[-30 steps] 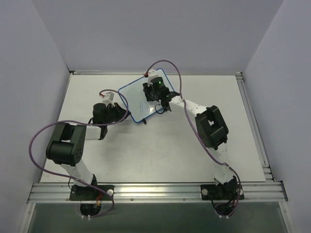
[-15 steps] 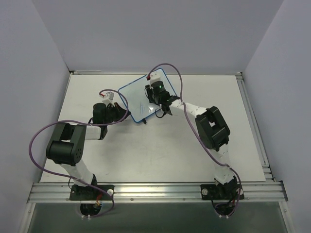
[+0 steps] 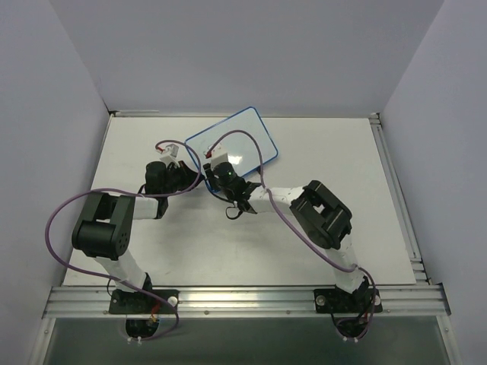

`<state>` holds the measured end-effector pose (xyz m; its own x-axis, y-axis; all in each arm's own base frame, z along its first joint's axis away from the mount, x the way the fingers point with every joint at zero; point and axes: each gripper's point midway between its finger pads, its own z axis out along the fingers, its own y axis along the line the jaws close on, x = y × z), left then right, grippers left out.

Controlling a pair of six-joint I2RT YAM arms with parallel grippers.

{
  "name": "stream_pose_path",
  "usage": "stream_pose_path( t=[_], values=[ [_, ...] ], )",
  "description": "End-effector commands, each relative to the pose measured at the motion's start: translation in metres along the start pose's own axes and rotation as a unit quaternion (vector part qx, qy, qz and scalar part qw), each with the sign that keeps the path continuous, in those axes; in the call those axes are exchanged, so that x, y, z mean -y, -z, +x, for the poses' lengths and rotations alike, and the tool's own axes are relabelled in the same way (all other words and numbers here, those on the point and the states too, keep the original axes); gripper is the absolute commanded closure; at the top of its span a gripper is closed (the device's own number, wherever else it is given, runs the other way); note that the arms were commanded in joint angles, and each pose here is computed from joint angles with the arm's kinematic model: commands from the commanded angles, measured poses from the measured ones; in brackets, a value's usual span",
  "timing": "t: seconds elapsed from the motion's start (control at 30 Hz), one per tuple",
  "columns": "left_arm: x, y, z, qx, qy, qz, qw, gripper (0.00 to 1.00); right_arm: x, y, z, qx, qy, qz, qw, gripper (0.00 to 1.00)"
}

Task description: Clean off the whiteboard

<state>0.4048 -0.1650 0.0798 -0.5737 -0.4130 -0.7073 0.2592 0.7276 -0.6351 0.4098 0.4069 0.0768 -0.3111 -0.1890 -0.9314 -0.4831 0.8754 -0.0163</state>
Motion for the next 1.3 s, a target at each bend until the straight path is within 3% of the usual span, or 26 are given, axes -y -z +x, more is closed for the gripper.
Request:
stream_pose_path(
  t=[0.0, 0.37, 0.6, 0.8, 1.03, 1.27],
  values=[
    [0.014, -0.002, -0.008, 0.007, -0.029, 0.024, 0.999, 0.98, 0.014, 0.000, 0.040, -0.054, -0.002, 0.009, 0.999, 0.96],
    [0.013, -0.003, -0.007, 0.006, -0.029, 0.023, 0.999, 0.98, 0.134, 0.003, 0.068, -0.071, -0.071, 0.101, 0.990, 0.96],
    [0.014, -0.003, -0.006, 0.004, -0.029, 0.024, 0.999, 0.98, 0.159, 0.010, 0.074, -0.075, -0.072, 0.131, 0.986, 0.96],
    [0.014, -0.003, -0.006, 0.004, -0.030, 0.024, 0.999, 0.98, 0.132, 0.006, 0.077, -0.073, -0.058, 0.110, 0.990, 0.96],
    [0.013, -0.003, -0.006, 0.003, -0.030, 0.022, 0.999, 0.98, 0.038, 0.005, 0.076, -0.060, -0.030, 0.045, 0.997, 0.96],
    [0.014, -0.004, -0.006, 0.003, -0.030, 0.022, 0.999, 0.98, -0.020, 0.007, 0.071, -0.045, -0.032, 0.001, 0.998, 0.96]
  ],
)
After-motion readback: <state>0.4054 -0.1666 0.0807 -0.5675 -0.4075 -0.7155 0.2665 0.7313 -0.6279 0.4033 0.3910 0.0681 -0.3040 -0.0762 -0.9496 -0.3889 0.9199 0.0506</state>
